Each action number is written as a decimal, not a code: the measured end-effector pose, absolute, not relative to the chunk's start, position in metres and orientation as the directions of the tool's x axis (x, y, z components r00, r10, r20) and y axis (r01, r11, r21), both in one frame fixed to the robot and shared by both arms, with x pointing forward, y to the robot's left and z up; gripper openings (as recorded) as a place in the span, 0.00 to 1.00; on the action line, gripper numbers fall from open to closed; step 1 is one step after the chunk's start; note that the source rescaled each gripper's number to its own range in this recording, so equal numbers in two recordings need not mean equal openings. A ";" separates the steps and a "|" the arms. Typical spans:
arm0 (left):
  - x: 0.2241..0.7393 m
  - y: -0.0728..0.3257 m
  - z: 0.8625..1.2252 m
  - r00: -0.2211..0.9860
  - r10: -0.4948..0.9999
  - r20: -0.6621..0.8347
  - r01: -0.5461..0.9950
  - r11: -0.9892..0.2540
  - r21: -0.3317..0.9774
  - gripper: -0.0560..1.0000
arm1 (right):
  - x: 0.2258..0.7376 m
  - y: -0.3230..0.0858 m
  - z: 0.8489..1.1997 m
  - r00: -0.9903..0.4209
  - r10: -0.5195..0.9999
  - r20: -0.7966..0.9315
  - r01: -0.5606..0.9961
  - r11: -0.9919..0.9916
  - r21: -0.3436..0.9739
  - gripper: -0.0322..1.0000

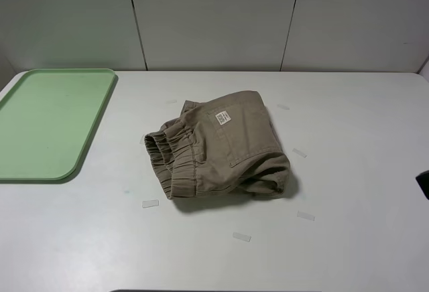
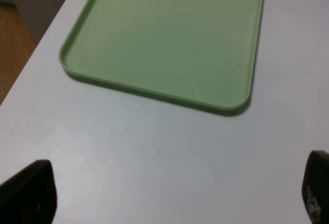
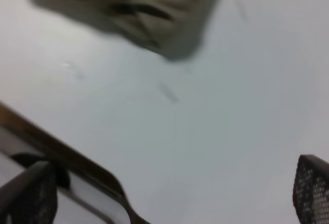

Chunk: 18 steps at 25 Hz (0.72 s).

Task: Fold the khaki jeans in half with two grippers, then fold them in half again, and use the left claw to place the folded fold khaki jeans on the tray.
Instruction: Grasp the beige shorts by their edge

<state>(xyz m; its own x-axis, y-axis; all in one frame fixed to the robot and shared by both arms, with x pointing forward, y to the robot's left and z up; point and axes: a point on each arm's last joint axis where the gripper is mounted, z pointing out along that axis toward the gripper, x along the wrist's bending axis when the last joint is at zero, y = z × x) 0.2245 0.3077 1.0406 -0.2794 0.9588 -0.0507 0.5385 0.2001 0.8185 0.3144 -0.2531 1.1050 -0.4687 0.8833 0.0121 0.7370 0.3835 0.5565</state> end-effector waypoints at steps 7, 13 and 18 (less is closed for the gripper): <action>0.224 0.308 1.041 -0.279 0.959 -0.051 0.538 0.200 0.819 0.95 | 0.282 -0.288 1.088 -0.221 0.975 0.029 0.702 0.139 0.698 1.00; 0.224 0.308 1.041 -0.279 0.959 -0.051 0.538 0.200 0.819 0.95 | 0.252 -0.300 1.078 -0.071 0.997 0.042 0.604 0.010 0.797 1.00; 0.224 0.308 1.041 -0.279 0.959 -0.051 0.538 0.200 0.819 0.95 | 0.233 -0.301 1.060 -0.012 1.000 0.008 0.512 0.000 0.859 1.00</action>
